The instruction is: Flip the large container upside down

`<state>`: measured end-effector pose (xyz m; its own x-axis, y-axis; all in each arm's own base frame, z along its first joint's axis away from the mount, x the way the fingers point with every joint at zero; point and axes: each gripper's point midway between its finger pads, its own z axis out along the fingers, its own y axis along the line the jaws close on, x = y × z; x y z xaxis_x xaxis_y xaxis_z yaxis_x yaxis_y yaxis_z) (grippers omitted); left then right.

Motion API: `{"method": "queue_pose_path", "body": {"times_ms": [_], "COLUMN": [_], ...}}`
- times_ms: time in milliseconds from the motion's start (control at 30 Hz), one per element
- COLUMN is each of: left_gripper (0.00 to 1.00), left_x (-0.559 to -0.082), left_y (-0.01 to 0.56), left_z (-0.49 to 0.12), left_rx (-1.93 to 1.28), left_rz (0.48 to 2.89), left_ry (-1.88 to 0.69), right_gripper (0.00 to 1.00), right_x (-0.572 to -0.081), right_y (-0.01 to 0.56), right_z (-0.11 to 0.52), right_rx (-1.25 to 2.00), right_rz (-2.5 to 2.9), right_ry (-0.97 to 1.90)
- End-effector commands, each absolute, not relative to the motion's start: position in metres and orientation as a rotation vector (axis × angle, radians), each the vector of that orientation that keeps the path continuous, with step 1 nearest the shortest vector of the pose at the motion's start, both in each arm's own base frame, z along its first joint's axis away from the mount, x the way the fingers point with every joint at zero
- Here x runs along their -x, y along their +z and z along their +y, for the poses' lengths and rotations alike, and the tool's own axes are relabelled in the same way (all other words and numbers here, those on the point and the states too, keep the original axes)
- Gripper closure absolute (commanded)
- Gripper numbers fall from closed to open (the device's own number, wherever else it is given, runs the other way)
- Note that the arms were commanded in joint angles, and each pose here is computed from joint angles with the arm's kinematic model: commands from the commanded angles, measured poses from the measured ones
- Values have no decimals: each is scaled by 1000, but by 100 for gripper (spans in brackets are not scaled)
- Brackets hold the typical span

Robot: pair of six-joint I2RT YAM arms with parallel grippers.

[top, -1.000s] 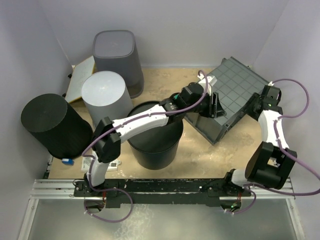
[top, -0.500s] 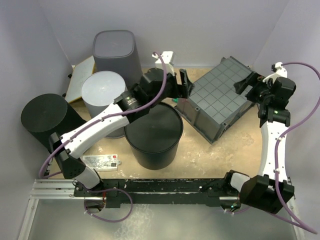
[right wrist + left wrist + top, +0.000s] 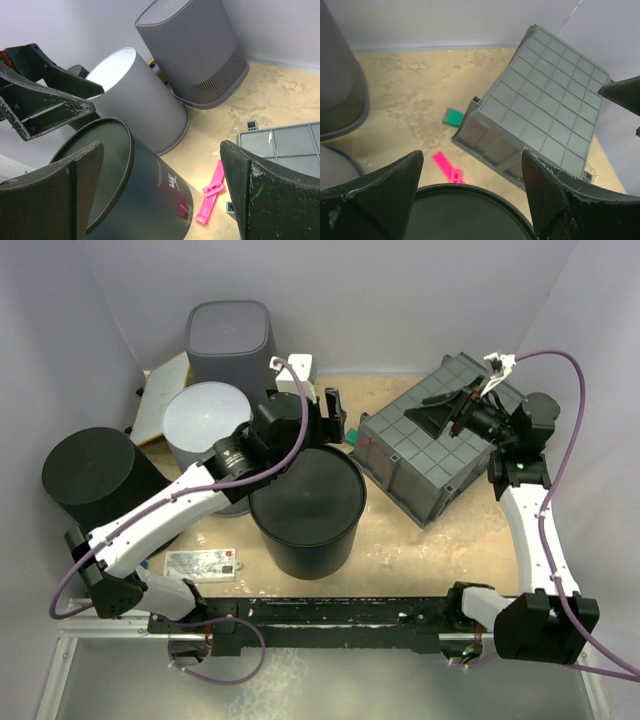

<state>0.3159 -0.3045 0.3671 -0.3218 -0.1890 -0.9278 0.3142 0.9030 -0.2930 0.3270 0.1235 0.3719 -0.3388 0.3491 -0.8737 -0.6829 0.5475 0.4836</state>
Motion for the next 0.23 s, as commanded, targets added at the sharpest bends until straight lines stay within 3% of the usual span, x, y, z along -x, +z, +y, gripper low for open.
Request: {"method": "queue_pose_path", "body": {"times_ms": [0,200], "left_gripper": [23,22], "left_x": [-311,-307], "left_y": [389,390], "left_z": [-272,-260], "left_rx": [-47,-42], "left_rz": [1756,1735], "left_ry": [-439,-417], "right_gripper": [0,0], "right_x": [-319,-324], "right_y": [397,396], "right_z": [124,120], "right_rx": [330,262], "right_rz": [1491,1472], "right_ry": [1059,1052]}}
